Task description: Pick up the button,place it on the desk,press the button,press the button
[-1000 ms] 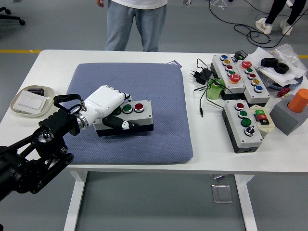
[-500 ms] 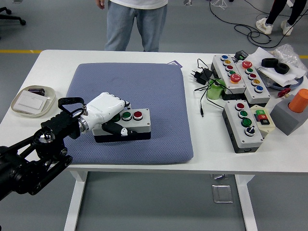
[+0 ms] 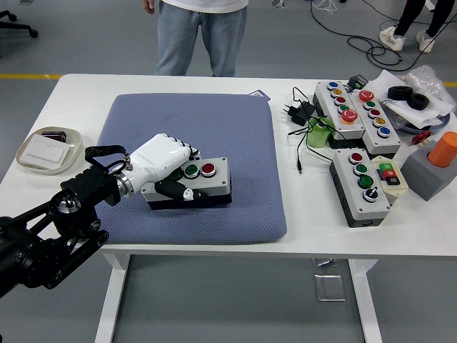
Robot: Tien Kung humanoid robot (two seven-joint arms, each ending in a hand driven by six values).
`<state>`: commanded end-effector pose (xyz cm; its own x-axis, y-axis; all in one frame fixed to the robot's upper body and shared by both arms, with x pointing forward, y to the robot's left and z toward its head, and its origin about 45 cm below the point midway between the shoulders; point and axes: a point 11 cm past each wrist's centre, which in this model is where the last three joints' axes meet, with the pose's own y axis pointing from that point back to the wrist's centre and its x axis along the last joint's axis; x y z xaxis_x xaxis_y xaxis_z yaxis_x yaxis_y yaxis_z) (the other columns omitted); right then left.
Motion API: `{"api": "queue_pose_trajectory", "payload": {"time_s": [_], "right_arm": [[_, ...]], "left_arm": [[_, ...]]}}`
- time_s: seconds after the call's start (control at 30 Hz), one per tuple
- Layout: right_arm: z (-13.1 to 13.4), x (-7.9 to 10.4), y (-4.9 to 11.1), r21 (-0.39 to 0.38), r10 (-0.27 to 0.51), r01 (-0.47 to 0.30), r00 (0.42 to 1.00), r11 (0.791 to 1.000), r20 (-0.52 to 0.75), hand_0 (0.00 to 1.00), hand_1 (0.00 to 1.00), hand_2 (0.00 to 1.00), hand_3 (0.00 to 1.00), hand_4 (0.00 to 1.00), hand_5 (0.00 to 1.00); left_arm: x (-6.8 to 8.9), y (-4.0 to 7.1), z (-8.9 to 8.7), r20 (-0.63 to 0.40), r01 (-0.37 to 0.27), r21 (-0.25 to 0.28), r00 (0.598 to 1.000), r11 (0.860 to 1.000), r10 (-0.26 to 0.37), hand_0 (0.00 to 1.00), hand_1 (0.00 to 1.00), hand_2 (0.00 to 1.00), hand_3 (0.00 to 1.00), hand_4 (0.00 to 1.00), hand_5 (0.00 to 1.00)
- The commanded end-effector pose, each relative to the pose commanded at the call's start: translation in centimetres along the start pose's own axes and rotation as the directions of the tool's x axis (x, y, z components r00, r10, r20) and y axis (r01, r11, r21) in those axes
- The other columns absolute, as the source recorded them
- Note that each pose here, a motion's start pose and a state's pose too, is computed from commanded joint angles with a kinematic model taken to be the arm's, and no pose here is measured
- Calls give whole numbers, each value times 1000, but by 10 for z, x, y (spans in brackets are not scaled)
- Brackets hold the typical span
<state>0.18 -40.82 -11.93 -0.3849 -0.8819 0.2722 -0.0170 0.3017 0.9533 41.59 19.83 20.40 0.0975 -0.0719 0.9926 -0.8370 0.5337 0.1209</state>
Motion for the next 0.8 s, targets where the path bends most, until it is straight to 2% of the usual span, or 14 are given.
{"api": "queue_pose_trajectory", "payload": {"time_s": [0.03, 0.2, 0.23, 0.4, 0.43, 0.47, 0.6, 0.63, 0.8], "right_arm": [[0, 0, 0, 1, 0, 0, 1000, 1000, 0, 765, 726, 760, 635, 395, 107], [-1, 0, 0, 2, 1, -1, 1000, 1000, -2, 765, 726, 760, 635, 395, 107], [-1, 0, 0, 2, 2, -2, 1000, 1000, -2, 764, 725, 758, 636, 396, 106], [0, 1, 0, 1, 2, -2, 1000, 1000, -4, 764, 725, 758, 636, 396, 106], [-1, 1, 0, 2, 2, -2, 1000, 1000, -6, 762, 723, 756, 636, 398, 107], [-1, 1, 0, 1, 1, -1, 1000, 1000, -5, 762, 723, 756, 636, 398, 107], [0, 0, 0, -1, 2, -2, 1000, 1000, 1, 762, 723, 756, 636, 398, 107], [1, 0, 0, -3, 3, -3, 1000, 1000, 2, 763, 722, 755, 636, 399, 106], [3, 1, 0, -8, 5, -5, 1000, 1000, 6, 763, 722, 755, 636, 399, 106]], "left_arm": [[0, 0, 0, 1, 0, -1, 1000, 1000, 0, 511, 690, 739, 754, 993, 521], [-3, -2, 1, 2, 27, -5, 1000, 1000, -27, 511, 690, 739, 754, 993, 521], [-4, -2, 1, 2, 33, -7, 999, 999, -33, 562, 738, 808, 792, 998, 638], [-3, -1, 3, -7, 27, -12, 1000, 1000, -27, 562, 738, 808, 792, 998, 638], [2, 0, 4, -16, 12, -12, 1000, 1000, -12, 629, 786, 867, 849, 998, 698], [5, 2, 4, -21, 5, -10, 1000, 1000, -6, 629, 786, 867, 849, 998, 698], [30, 8, 13, -49, -67, -28, 997, 997, 66, 629, 786, 867, 849, 998, 698], [39, 11, 13, -59, -91, -28, 994, 995, 89, 677, 809, 886, 872, 998, 752], [68, 28, 16, -83, -172, -35, 982, 984, 169, 677, 809, 886, 872, 998, 752]]}}
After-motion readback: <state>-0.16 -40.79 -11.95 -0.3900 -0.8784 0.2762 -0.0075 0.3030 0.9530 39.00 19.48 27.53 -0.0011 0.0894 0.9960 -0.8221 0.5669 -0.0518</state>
